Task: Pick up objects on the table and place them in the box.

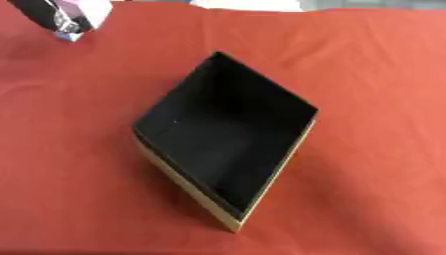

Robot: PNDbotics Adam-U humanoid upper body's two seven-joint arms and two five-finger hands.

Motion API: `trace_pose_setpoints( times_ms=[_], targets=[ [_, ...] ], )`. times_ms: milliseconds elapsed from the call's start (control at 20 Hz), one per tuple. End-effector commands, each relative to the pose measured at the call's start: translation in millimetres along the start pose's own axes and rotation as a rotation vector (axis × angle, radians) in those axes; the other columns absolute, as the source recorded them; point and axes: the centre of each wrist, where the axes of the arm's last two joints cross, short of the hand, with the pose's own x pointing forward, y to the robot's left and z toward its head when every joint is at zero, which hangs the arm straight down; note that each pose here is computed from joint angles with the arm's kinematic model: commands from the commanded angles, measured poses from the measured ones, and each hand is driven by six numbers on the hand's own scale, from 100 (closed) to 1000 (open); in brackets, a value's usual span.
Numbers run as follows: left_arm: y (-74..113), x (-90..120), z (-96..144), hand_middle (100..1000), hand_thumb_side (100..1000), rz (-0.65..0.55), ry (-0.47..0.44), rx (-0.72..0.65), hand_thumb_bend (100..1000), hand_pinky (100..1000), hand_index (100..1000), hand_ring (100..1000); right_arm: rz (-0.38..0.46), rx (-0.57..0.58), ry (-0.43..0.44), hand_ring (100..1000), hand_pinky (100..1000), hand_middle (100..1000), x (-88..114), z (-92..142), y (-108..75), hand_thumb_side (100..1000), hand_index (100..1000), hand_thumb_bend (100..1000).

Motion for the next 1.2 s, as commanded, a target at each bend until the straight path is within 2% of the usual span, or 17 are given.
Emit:
trace_pose_setpoints(
  times_ms=[50,250,450,550,600,650,950,1100,1200],
  targets=[
    [20.4,30.8,-1.4,623,100,-0.025,-0.09,0.071,141,432,744,555,0.008,-0.008,-0.033,682,803,609,4.9,-5.1,-3.6,678,799,100],
    [29.9,71.3,-5.2,621,100,-0.034,-0.199,0.12,106,424,745,549,0.007,-0.006,-0.035,682,803,609,5.3,-5.5,-3.3,678,799,100],
    [36.6,109.0,-5.6,616,100,-0.073,-0.28,0.15,158,419,741,549,0.006,-0.004,-0.035,681,803,608,5.3,-5.4,-3.2,678,799,100],
    [37.8,127.3,-7.3,619,100,-0.099,-0.324,0.144,148,424,743,553,0.004,-0.003,-0.036,681,803,608,5.4,-5.3,-2.9,678,799,100],
    [37.3,134.5,-9.0,622,100,-0.104,-0.34,0.139,247,431,745,558,0.003,-0.003,-0.036,681,803,608,5.5,-5.3,-2.7,674,799,100],
    [36.3,140.2,-11.0,623,100,-0.11,-0.348,0.132,163,431,745,558,0.002,-0.003,-0.036,681,803,608,5.6,-5.2,-2.6,678,799,100],
    [16.4,161.0,-32.0,621,100,-0.127,-0.357,0.085,181,432,740,556,0.0,-0.003,-0.034,681,803,607,5.3,-4.7,-2.6,678,799,100],
    [5.4,167.2,-40.8,619,100,-0.144,-0.357,0.074,210,431,738,559,-0.002,-0.004,-0.034,680,803,606,5.4,-4.9,-2.6,676,799,100],
    [-2.3,169.2,-46.3,618,100,-0.148,-0.354,0.065,197,429,737,558,-0.004,-0.005,-0.035,680,803,606,5.5,-5.0,-2.5,678,799,100]
  ],
)
